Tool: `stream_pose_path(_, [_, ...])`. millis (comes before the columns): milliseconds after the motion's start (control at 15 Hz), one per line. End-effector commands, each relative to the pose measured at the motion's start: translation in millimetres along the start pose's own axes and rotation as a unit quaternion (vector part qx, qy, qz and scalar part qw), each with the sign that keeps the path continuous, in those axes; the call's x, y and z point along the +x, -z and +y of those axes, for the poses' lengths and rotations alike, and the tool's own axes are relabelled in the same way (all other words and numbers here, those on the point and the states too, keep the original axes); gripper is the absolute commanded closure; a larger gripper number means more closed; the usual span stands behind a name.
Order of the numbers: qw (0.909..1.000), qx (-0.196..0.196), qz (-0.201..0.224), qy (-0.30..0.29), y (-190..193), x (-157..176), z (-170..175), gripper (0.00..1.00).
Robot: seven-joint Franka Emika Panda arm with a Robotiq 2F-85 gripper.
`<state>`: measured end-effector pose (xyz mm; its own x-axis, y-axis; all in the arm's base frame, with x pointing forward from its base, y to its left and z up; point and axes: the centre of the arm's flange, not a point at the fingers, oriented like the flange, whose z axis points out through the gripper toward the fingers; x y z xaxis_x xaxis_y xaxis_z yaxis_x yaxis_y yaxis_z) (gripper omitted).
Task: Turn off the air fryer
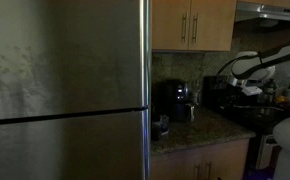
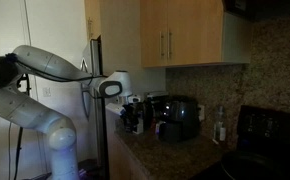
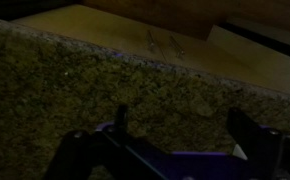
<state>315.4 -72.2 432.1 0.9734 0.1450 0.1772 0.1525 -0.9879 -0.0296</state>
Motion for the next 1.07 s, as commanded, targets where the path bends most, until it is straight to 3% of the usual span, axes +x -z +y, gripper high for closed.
stream_pose_path(0, [1.0000,0.001,-0.005,0.000,-3.1,-1.5,-0.7,0.00])
stream_pose_path(133, [0.9996,0.015,0.022,-0.006,-15.3,24.4,-20.1,0.00])
stream_pose_path(267, [0.9956,0.025,0.089,-0.014,-10.2,55.1,-43.5,0.00])
stream_pose_path(533, [0.9743,0.018,0.220,-0.045,2.8,121.4,-90.3,0.00])
stream_pose_path(600, [0.9714,0.023,0.232,-0.045,10.3,122.9,-95.0,0.00])
stream_pose_path(667, [0.9756,0.027,0.215,-0.035,17.1,93.6,-89.9,0.00])
stream_pose_path(867, [0.9730,0.024,0.226,-0.039,13.4,110.1,-97.1,0.00])
stream_pose_path(1000, [0.9686,-0.002,0.244,-0.047,-9.7,128.1,-92.8,0.00])
